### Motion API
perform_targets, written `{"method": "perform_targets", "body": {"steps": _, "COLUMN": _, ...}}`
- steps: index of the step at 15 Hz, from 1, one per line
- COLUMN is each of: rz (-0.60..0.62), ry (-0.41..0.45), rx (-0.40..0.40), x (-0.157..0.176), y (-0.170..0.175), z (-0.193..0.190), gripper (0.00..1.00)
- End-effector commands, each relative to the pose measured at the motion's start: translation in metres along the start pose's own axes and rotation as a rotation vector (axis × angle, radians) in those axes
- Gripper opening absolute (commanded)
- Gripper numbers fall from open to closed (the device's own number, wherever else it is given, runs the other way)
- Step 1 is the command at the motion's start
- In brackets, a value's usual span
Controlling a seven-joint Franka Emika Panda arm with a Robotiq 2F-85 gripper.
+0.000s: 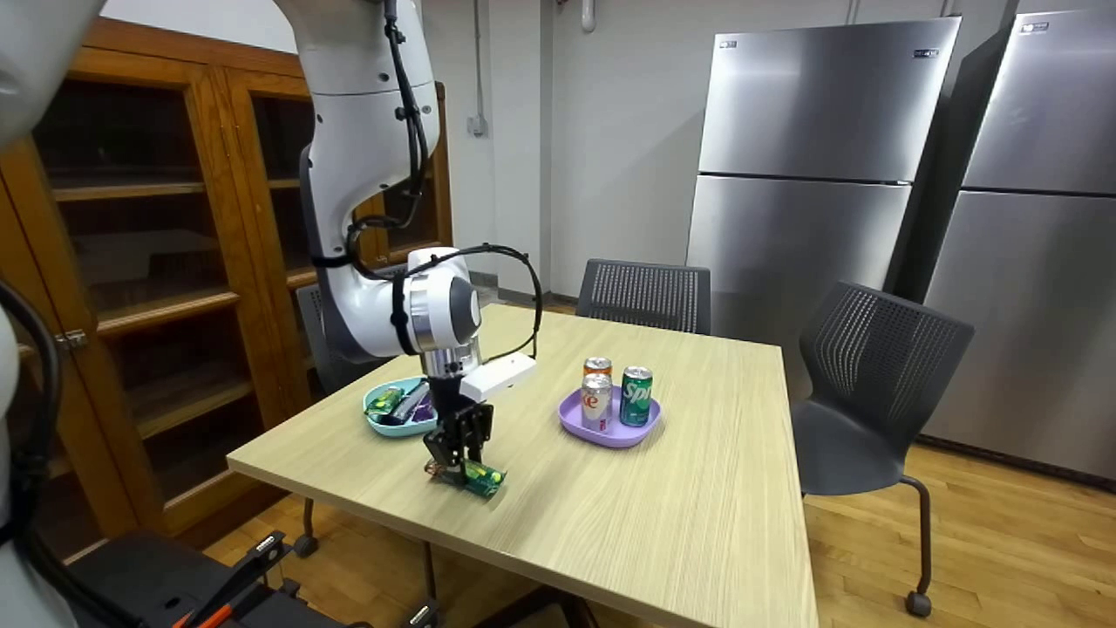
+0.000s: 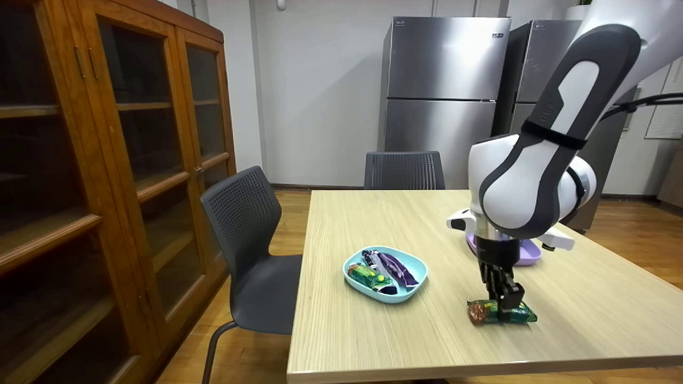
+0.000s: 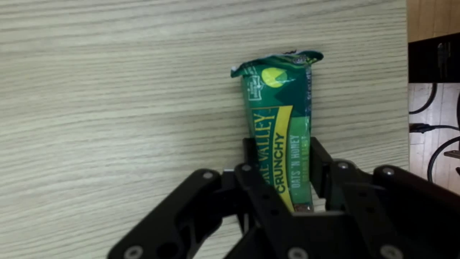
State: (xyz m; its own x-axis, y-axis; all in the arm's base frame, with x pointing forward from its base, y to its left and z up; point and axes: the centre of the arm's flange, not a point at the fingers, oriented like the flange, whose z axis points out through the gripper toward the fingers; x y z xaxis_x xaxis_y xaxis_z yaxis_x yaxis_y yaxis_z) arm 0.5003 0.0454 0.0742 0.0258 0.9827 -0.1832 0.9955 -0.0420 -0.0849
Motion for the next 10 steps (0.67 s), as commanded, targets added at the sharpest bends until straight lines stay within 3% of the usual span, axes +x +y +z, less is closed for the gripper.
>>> {"method": "perform_targets", "body": {"steps": 1, "rz": 0.022, "ry": -0.012, "rx": -0.042, "x": -0.003, "y": -0.009, "z": -0.032, "gripper": 0.12}}
{"method": "perform_targets", "body": {"steps": 10, "rz": 0.215, "ry": -0.029, "rx": -0.075, "x": 0.02, "y": -0.012, "z": -0.094, "gripper": 0.12}}
